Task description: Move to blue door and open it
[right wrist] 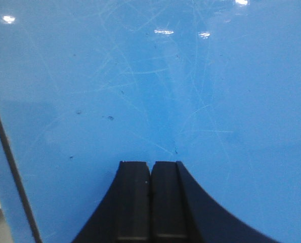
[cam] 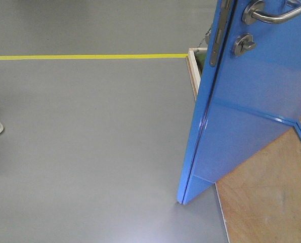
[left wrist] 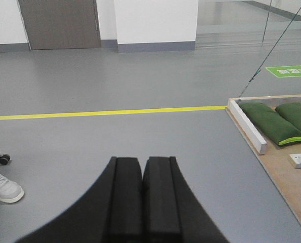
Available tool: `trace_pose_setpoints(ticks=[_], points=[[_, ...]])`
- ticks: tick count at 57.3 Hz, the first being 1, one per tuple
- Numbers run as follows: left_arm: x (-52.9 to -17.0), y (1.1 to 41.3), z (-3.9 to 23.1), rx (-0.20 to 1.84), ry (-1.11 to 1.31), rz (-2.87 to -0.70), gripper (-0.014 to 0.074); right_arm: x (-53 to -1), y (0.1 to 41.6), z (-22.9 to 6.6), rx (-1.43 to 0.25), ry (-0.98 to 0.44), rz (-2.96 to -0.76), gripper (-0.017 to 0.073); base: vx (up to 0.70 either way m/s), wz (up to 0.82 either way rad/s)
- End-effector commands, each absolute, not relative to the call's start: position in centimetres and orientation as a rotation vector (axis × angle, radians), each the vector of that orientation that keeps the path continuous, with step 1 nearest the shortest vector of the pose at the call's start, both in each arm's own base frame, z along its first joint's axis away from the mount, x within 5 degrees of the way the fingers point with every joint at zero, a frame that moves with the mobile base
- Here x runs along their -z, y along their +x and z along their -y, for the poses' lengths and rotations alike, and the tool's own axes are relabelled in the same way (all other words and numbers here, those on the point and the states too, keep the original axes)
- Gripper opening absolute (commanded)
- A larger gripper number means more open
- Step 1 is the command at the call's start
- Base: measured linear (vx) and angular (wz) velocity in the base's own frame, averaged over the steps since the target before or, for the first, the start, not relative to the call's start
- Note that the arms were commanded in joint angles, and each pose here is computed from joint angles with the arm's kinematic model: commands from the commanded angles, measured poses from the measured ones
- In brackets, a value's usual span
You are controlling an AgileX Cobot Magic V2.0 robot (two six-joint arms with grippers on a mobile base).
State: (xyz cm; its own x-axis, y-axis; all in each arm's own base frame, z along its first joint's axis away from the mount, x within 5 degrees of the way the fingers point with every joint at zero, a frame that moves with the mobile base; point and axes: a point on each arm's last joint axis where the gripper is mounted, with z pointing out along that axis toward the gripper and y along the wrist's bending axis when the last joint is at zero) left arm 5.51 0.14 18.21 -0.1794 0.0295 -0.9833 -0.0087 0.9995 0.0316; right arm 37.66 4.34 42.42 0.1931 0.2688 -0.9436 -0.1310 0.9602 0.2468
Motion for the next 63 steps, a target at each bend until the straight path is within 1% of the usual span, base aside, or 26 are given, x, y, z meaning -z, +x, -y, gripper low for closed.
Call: trace_pose_setpoints(ticks=[1, 27, 63], points=[[-19.87, 5.44, -0.05, -0.020, 0.018, -1.636, 0.0073, -45.30, 36.34, -4.16, -0.276, 0.103, -1.215, 0.0012, 0.06, 0.01], [-19.87, 5.44, -0.05, -0.020, 0.018, -1.636, 0.0073, -45.30, 36.34, -4.16, -0.276, 0.103, -1.215, 0.0012, 0.12, 0.04], [-19.87, 5.44, -0.05, -0.020, 0.018, -1.636, 0.0073, -45.28, 36.35, -4.16, -0.277, 0.103, -1.218, 0.0012, 0.23, 0.10]])
